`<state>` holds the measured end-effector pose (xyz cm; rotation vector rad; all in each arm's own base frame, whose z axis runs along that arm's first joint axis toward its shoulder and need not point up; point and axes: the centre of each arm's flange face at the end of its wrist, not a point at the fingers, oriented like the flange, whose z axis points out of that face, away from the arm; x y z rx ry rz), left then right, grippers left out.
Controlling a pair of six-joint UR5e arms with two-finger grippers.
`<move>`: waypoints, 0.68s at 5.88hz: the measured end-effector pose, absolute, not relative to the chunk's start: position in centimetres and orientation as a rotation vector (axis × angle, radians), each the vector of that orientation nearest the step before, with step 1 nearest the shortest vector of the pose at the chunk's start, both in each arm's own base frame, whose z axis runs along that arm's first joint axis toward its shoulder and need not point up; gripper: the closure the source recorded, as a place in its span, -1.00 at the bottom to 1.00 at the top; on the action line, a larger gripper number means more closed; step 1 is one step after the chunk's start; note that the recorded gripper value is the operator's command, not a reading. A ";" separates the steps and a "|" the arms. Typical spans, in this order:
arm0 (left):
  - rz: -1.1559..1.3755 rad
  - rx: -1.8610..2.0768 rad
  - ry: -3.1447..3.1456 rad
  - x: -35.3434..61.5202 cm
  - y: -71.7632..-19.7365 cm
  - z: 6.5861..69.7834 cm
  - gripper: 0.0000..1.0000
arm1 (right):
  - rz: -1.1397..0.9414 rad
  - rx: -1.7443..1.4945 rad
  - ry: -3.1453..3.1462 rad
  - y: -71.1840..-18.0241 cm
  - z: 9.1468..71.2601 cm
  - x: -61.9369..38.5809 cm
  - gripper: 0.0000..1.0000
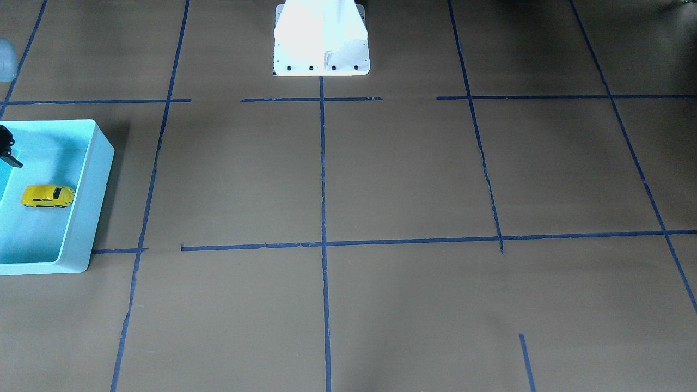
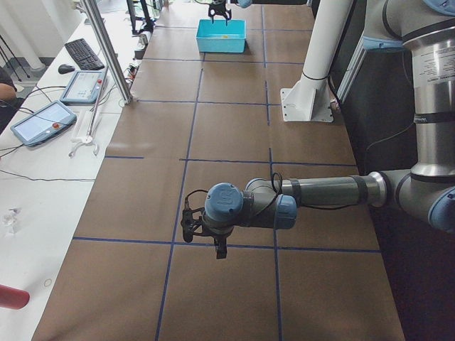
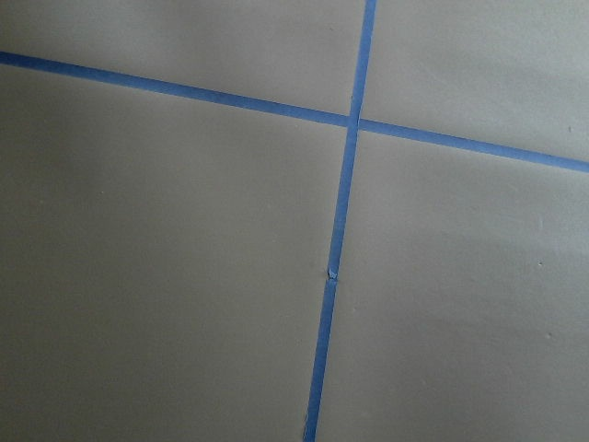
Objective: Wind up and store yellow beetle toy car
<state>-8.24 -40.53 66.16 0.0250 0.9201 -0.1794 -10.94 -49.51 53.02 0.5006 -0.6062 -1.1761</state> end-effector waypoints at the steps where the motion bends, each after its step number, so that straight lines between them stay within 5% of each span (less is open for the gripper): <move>1: -0.180 0.025 0.921 -8.2 -40.5 66.2 -1.00 | -1.029 0.430 -0.618 -48.9 51.8 -7.3 -1.00; 4: -0.182 0.024 0.922 -8.3 -40.4 66.2 -1.00 | -0.395 0.219 -0.670 -46.2 56.8 5.8 -1.00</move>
